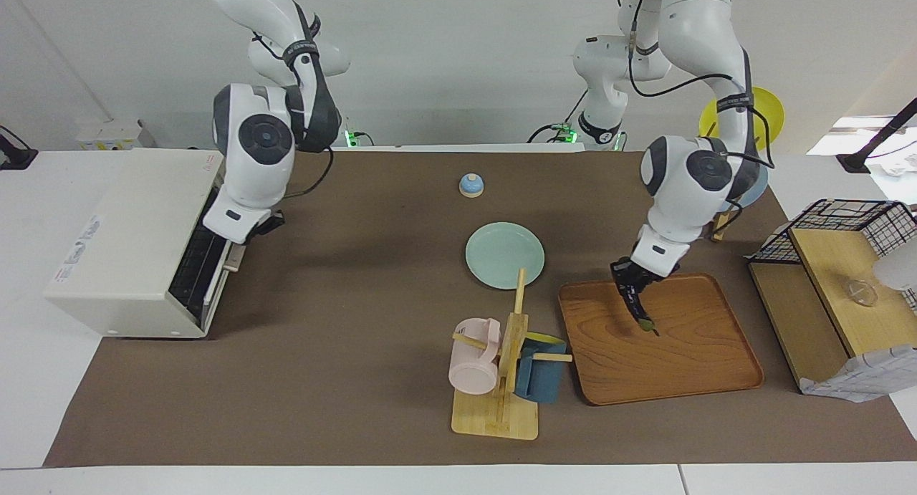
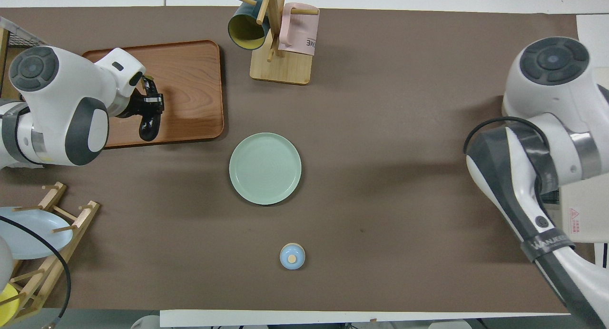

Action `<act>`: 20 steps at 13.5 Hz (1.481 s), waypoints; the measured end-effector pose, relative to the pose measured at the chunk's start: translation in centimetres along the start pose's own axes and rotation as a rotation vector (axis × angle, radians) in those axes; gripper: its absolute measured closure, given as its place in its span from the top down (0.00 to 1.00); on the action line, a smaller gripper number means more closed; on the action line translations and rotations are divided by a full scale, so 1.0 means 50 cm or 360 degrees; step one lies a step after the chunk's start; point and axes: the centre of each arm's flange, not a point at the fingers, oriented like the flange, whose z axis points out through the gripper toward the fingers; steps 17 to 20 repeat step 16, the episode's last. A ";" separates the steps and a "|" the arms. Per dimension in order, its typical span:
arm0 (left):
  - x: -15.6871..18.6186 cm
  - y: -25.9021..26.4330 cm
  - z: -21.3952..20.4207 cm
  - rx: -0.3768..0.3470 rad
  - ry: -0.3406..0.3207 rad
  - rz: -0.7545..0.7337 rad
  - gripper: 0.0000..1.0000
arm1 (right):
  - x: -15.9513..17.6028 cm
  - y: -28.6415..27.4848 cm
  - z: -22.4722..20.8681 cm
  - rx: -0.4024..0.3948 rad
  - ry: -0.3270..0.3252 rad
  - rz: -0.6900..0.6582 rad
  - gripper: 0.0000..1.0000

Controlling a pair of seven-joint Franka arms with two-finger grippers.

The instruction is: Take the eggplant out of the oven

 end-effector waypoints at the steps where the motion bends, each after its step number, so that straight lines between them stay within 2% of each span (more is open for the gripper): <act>1: 0.011 0.007 0.016 0.0020 -0.0003 0.0027 0.41 | -0.011 0.011 0.000 0.0009 -0.0013 0.0004 0.01; 2: 0.019 0.017 0.021 0.0023 0.0002 0.0041 0.41 | -0.017 0.011 -0.007 0.0043 -0.0008 0.0020 0.03; 3: 0.026 0.018 0.014 0.0020 0.0018 0.0038 0.49 | -0.024 0.011 -0.025 0.0111 0.0010 0.0052 0.05; 4: 0.032 0.008 -0.005 0.0025 0.0016 0.0024 0.59 | -0.040 0.021 -0.058 0.0208 0.0030 0.0104 0.12; 6: 0.016 -0.034 -0.095 0.0073 -0.0101 -0.0022 0.82 | -0.098 0.077 -0.156 0.0414 0.0130 0.0243 0.37; 8: -0.030 -0.098 -0.256 0.0102 -0.0182 -0.0067 1.00 | -0.178 0.136 -0.270 0.0543 0.0260 0.0348 0.60; 10: -0.107 -0.155 -0.413 0.0110 -0.0239 -0.0010 1.00 | -0.228 0.160 -0.346 0.0560 0.0343 0.0385 0.82; 11: -0.144 -0.185 -0.479 0.0107 -0.0256 0.0040 1.00 | -0.232 0.162 -0.356 0.0561 0.0351 0.0391 0.94; 12: -0.169 -0.211 -0.532 0.0096 -0.0261 0.0086 1.00 | -0.228 0.161 -0.352 0.0569 0.0336 0.0403 1.00; 15: -0.188 -0.229 -0.621 0.0054 -0.0242 0.0146 1.00 | -0.210 0.160 -0.335 0.0588 0.0291 0.0468 1.00; 20: -0.186 -0.225 -0.624 0.0042 -0.0243 0.0153 1.00 | -0.207 0.160 -0.333 0.0590 0.0286 0.0472 1.00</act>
